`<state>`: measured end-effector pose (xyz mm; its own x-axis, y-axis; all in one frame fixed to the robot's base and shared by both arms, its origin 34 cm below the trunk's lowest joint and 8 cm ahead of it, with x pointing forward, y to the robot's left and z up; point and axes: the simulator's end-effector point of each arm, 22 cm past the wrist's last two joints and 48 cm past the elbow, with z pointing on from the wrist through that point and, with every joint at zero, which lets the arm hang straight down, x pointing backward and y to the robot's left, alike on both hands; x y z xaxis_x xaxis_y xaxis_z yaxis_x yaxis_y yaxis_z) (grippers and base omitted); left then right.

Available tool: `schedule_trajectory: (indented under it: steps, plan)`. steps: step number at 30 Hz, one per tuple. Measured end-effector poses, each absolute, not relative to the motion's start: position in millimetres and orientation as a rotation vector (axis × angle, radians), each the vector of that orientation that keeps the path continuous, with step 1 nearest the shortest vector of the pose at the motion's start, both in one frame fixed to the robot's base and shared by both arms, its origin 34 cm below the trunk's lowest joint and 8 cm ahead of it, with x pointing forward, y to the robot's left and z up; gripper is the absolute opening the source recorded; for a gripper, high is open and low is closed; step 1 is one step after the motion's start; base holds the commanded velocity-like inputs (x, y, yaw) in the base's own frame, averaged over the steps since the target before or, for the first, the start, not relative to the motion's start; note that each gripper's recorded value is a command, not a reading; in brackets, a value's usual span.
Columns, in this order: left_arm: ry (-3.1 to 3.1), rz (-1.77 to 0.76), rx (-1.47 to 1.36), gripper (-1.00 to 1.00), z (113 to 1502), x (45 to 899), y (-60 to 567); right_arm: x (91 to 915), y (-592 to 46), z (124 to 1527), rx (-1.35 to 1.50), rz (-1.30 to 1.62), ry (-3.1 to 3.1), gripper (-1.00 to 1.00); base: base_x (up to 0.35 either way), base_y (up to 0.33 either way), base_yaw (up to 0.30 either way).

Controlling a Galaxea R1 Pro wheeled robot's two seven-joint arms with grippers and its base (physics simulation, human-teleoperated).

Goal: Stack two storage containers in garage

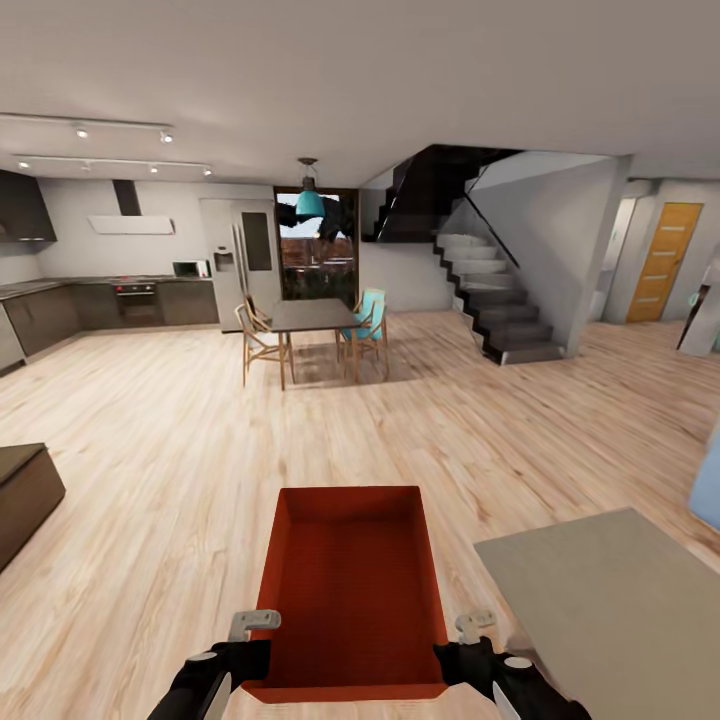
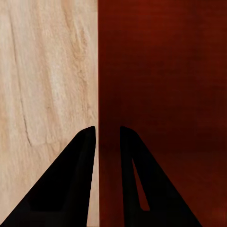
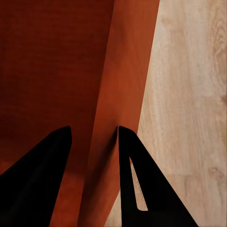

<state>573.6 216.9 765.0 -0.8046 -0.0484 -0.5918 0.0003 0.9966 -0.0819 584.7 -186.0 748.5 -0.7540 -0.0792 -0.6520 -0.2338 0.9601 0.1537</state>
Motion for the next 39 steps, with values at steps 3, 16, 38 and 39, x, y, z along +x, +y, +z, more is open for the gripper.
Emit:
schedule_trajectory:
  steps: [3, 16, 38, 39]
  plan:
    - [2.502, -0.103, -0.034, -1.0, 765.7, 573.9, 217.0, 585.1, -186.0, 749.3, -0.219, 0.295, 2.417, -1.0, 0.325, 0.0, 0.0]
    - [2.499, -0.103, -0.033, -1.0, 767.4, 574.7, 216.9, 585.9, -186.0, 751.0, -0.22, 0.294, 2.414, -1.0, 0.325, 0.0, 0.0]
    - [2.502, -0.103, -0.033, -1.0, 766.2, 574.1, 216.9, 585.2, -186.0, 749.6, -0.219, 0.295, 2.417, -1.0, 0.325, 0.017, 0.0]
    - [2.502, -0.103, -0.033, -1.0, 766.2, 574.1, 217.0, 585.2, -185.9, 749.6, -0.219, 0.295, 2.417, -1.0, 0.325, 0.025, 0.0]
